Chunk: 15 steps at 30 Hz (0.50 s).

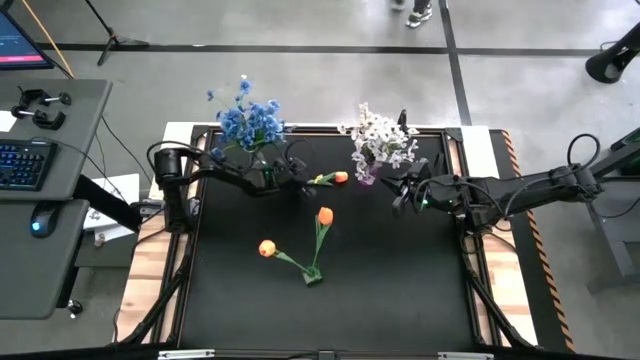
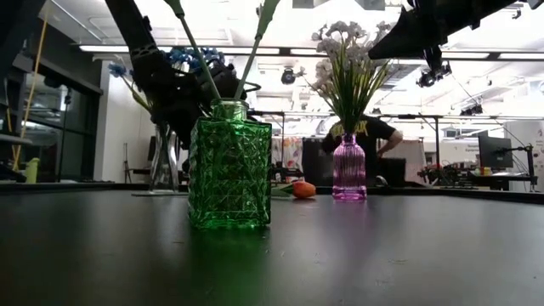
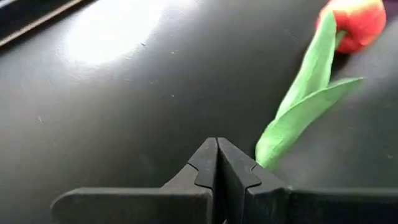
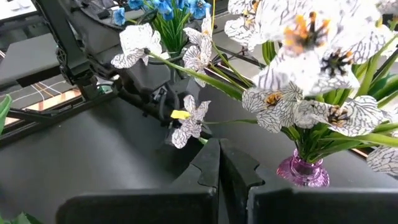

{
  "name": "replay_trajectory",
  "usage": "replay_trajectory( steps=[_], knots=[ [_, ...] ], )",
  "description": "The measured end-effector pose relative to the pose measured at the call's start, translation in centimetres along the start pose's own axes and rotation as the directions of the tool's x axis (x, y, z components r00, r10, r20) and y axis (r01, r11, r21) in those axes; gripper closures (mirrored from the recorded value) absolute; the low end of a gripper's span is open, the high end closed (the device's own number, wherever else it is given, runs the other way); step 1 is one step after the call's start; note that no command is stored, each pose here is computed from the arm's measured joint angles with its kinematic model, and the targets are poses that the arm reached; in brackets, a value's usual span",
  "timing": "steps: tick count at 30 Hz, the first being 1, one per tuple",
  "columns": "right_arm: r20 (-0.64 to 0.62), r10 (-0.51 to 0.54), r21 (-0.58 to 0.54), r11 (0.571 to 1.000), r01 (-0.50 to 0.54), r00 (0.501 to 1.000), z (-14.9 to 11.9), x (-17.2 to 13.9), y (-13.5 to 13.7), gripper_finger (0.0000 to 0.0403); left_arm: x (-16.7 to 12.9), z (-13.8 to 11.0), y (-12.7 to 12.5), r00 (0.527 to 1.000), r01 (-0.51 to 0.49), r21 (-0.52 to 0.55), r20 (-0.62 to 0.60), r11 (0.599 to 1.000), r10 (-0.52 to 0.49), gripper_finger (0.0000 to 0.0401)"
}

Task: Sort flowers into vase by color
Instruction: Put the orange flower into the green vase

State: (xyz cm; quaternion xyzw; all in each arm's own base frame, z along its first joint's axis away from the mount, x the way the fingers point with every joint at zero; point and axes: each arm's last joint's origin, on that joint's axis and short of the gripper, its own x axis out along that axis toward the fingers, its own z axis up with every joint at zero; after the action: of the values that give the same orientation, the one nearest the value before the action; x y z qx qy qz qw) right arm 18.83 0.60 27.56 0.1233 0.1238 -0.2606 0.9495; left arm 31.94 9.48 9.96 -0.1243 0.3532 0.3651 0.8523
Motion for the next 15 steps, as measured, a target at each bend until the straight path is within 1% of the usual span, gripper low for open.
replay_trajectory(
  steps=[8, 15],
  knots=[
    [-0.012, -0.005, -0.017, 1.000, 0.005, 1.000, -0.1, 0.0, -0.1, 0.0403, -1.8, -0.6, -1.6, 0.996, 0.068, -0.010, -0.061, 0.998, -0.069, 0.0401],
    [-0.029, -0.012, -0.029, 1.000, 0.012, 1.000, -0.3, 0.0, -0.1, 0.0403, -4.1, -0.7, -3.2, 0.978, 0.188, 0.021, -0.095, 0.982, -0.186, 0.0401]
  ],
)
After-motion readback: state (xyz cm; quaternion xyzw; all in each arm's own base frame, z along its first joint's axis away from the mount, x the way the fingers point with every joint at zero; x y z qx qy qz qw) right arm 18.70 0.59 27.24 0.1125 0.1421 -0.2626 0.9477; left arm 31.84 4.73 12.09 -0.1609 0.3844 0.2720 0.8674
